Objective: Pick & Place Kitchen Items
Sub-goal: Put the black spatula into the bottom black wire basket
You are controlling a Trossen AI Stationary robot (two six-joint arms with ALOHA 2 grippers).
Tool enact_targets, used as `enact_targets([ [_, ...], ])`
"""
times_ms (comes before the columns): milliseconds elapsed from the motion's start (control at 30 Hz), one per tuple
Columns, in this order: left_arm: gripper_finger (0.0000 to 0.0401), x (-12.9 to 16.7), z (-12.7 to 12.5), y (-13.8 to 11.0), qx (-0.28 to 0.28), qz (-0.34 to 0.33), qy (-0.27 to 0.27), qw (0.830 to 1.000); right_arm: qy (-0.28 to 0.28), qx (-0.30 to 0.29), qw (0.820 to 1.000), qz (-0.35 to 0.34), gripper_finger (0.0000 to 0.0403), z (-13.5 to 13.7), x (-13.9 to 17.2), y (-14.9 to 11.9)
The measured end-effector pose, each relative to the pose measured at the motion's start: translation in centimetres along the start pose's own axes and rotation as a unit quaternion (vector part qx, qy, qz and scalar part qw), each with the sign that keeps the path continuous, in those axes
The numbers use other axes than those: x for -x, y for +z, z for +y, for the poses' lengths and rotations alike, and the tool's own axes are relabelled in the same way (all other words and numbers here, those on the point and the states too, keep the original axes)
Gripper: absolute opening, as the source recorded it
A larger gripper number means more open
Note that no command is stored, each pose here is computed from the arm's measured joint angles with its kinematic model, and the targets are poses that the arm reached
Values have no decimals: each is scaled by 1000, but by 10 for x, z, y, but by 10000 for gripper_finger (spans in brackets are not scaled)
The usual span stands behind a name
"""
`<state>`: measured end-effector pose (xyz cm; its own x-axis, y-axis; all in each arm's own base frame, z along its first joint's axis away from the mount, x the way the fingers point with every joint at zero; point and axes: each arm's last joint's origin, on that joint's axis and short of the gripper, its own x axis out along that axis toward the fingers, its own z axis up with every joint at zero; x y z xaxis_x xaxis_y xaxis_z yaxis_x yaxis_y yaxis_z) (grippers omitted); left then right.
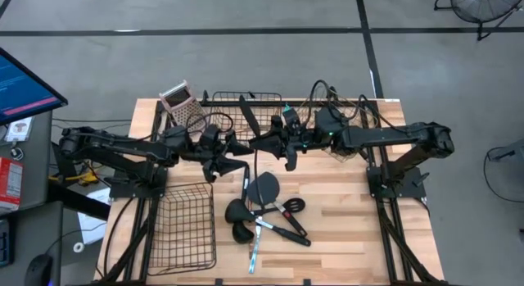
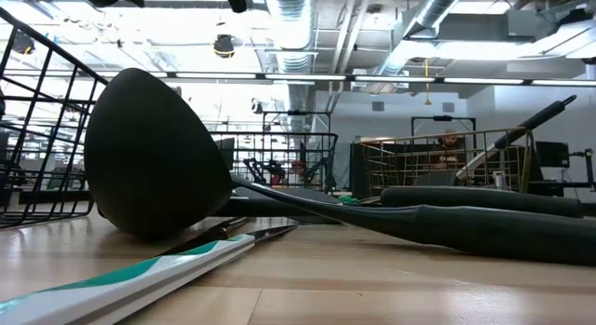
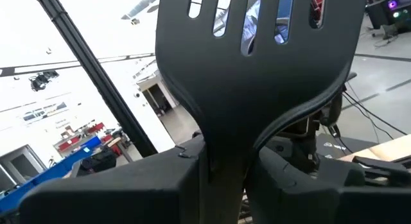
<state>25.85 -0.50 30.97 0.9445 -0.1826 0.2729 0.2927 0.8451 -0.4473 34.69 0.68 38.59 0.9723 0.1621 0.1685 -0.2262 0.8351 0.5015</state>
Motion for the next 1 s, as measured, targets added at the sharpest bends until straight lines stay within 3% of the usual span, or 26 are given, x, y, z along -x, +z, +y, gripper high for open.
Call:
enact_targets([
  [700,250,-2,1,-2,18,0,-12,1000,14,7,1000,6,65,-1,0,1],
  [1000,250,-27,0,5,19,11,-53,998,12,10,1000,6,65,-7,2,5],
])
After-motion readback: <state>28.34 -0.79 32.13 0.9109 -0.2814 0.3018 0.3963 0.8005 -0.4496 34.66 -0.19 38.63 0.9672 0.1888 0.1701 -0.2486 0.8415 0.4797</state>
